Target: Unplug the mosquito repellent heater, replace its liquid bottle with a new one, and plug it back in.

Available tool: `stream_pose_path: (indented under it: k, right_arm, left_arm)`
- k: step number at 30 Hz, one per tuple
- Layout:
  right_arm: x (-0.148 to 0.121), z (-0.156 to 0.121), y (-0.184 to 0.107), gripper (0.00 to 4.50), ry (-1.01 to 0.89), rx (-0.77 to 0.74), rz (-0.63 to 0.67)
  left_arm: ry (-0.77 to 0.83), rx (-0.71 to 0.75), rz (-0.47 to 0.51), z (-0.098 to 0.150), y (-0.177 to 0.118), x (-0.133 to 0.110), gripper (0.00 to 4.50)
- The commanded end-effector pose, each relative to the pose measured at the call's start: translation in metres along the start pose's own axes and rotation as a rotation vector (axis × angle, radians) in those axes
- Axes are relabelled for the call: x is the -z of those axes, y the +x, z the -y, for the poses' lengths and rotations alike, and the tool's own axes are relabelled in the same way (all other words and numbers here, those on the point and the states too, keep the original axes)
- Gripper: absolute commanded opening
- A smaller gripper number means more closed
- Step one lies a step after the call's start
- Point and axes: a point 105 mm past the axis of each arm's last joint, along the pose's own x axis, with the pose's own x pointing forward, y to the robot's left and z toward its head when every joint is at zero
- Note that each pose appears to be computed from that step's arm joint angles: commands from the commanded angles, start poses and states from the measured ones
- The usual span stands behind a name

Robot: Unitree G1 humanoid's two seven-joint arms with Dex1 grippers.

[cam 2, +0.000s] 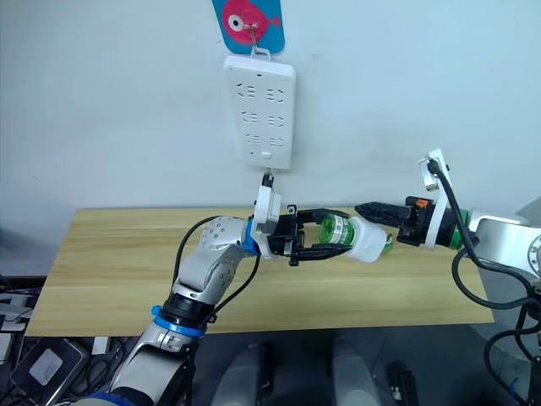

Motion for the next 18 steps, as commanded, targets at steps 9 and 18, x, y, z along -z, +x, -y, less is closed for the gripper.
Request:
stream_pose_path:
  k: [9,18]
  right_arm:
    - [0.006,-0.001,-0.050,2.35,0.193,-0.075,-0.016]
    - [0.021,-0.022,-0.057,4.48,0.294,-0.321,-0.158]
  left_arm:
    - [0.722,0.125,0.133,0.014,-0.014,-0.027,2.34]
    - [0.962,0.144,0.252,0.011,-0.016,-0.039,2.34]
